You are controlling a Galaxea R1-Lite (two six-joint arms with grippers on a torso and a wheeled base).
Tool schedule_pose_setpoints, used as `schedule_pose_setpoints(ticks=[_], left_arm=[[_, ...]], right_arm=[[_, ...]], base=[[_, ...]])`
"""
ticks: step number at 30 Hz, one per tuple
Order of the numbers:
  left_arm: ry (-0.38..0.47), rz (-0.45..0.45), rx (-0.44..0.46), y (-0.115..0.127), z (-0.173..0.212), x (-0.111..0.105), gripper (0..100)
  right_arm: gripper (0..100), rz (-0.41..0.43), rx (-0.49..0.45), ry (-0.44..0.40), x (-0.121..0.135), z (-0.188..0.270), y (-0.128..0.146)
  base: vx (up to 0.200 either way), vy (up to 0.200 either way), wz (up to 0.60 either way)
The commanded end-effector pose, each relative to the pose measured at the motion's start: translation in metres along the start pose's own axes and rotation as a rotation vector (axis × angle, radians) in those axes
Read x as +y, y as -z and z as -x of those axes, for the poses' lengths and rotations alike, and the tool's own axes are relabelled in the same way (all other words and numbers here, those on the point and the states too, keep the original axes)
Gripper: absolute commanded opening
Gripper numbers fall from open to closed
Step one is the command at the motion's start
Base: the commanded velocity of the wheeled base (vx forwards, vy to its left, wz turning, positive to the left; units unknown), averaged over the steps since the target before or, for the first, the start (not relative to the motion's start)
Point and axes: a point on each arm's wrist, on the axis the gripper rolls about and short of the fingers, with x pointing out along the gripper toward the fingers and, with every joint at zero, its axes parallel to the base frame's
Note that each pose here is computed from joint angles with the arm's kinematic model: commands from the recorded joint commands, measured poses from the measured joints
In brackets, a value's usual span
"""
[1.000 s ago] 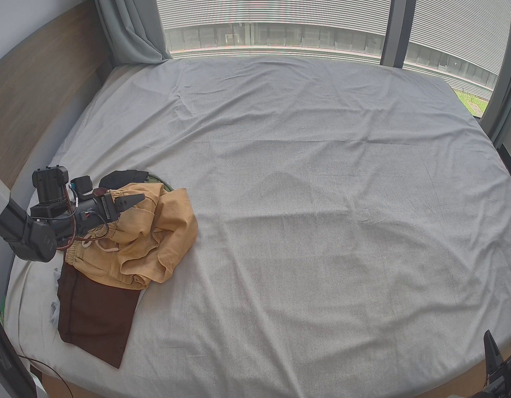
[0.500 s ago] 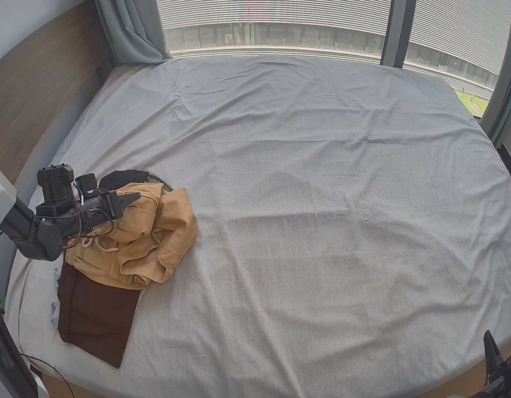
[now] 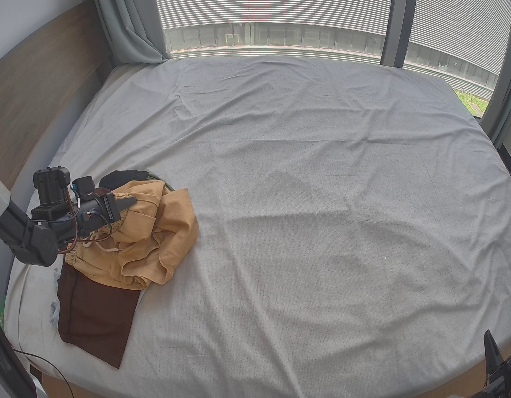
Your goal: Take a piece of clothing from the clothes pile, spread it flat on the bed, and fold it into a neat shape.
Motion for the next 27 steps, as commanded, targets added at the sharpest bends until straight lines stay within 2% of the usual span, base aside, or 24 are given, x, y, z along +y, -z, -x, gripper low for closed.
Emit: schedule_pose_setpoints(ticks=[1, 4, 10, 17, 25, 27], left_arm=[[0.075, 0.028, -0.039, -0.012, 0.028, -0.039, 0], [0.103, 0.045, -0.049, -0.014, 0.037, -0.053, 0], [0.116, 0.045, -0.052, -0.011, 0.041, -0.058, 0], [0.163, 0.108, -0.087, -0.004, 0.041, -0.065, 0], [0.231, 0.051, -0.142, 0.001, 0.041, -0.078, 0], [0.248, 0.045, -0.133, 0.005, 0.043, -0.083, 0]], right_arm=[[100, 0.000, 0.006, -0.001, 0.000, 0.000, 0.004], [100, 0.000, 0.006, -0.001, 0.000, 0.000, 0.004], [100, -0.003, 0.006, -0.001, 0.000, 0.000, 0.004], [100, -0.006, 0.006, -0.003, 0.000, 0.000, 0.004], [100, -0.005, 0.006, 0.000, 0.000, 0.000, 0.004], [100, -0.005, 0.006, 0.000, 0.000, 0.000, 0.004]], base=[[0.000, 0.000, 0.00], [0.000, 0.000, 0.00], [0.000, 0.000, 0.00], [0.000, 0.000, 0.00], [0.000, 0.000, 0.00], [0.000, 0.000, 0.00]])
